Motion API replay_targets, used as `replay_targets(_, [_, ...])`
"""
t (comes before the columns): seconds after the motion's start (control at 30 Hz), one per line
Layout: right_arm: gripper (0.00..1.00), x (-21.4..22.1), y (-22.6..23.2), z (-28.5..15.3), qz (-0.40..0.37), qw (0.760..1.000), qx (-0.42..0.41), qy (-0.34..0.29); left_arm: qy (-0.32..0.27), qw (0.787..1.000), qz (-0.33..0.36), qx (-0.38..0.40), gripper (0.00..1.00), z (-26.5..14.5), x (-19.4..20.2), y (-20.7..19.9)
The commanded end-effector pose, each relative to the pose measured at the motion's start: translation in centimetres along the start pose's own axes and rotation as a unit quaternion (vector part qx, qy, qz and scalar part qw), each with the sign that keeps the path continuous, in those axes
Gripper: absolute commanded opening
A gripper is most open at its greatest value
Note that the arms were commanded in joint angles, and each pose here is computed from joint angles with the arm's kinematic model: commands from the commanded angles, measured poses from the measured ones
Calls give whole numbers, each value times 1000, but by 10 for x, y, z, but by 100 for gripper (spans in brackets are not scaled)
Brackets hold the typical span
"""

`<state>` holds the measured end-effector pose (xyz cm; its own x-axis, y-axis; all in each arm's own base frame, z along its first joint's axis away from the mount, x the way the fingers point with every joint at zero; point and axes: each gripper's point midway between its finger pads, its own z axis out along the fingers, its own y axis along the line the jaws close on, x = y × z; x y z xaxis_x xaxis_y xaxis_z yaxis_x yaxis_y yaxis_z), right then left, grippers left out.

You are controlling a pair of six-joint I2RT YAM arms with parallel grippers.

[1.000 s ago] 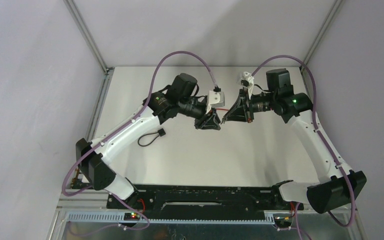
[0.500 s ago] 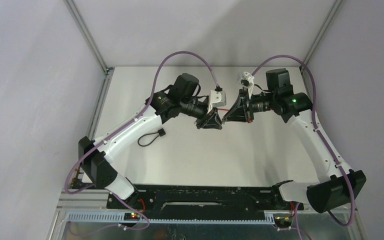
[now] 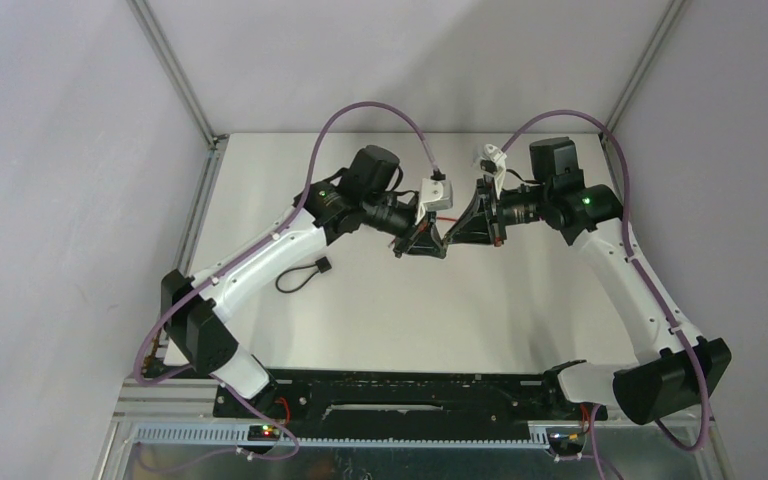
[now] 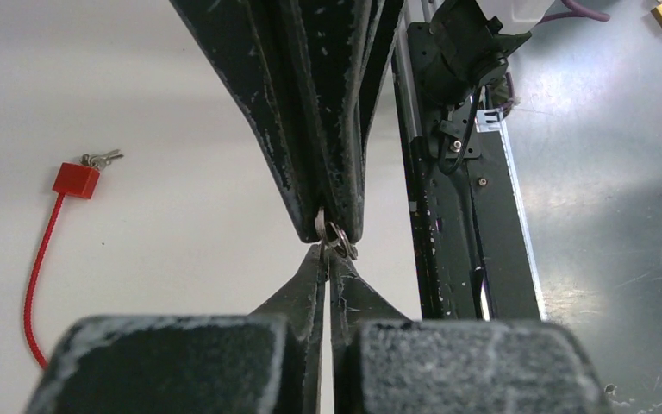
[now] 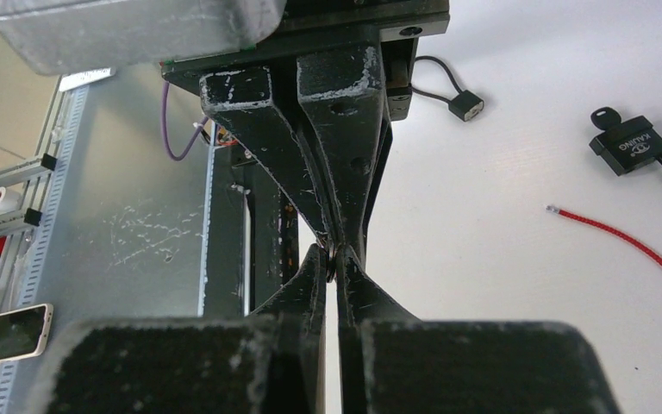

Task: Unlock with the key

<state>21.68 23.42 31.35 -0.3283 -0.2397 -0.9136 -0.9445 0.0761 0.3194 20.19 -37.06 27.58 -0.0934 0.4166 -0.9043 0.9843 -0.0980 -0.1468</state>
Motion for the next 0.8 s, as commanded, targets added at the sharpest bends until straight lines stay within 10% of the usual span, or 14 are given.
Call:
replay_targets(0.0, [0, -3, 0, 0, -15, 1000, 0, -5, -34, 999, 25, 12, 0, -10, -31, -7])
replay_targets(0.17, [1, 1, 1, -4, -23, 1000, 1, -8, -31, 999, 27, -8, 0, -15, -28, -5])
replay_targets(0.43, [54, 23, -4, -12, -38, 999, 30, 21, 42, 991, 46, -116, 0, -33, -13, 17])
replay_targets(0.77, [58, 1, -1, -3, -54, 998, 24, -11, 80, 990, 46, -103, 0, -27, 0, 1])
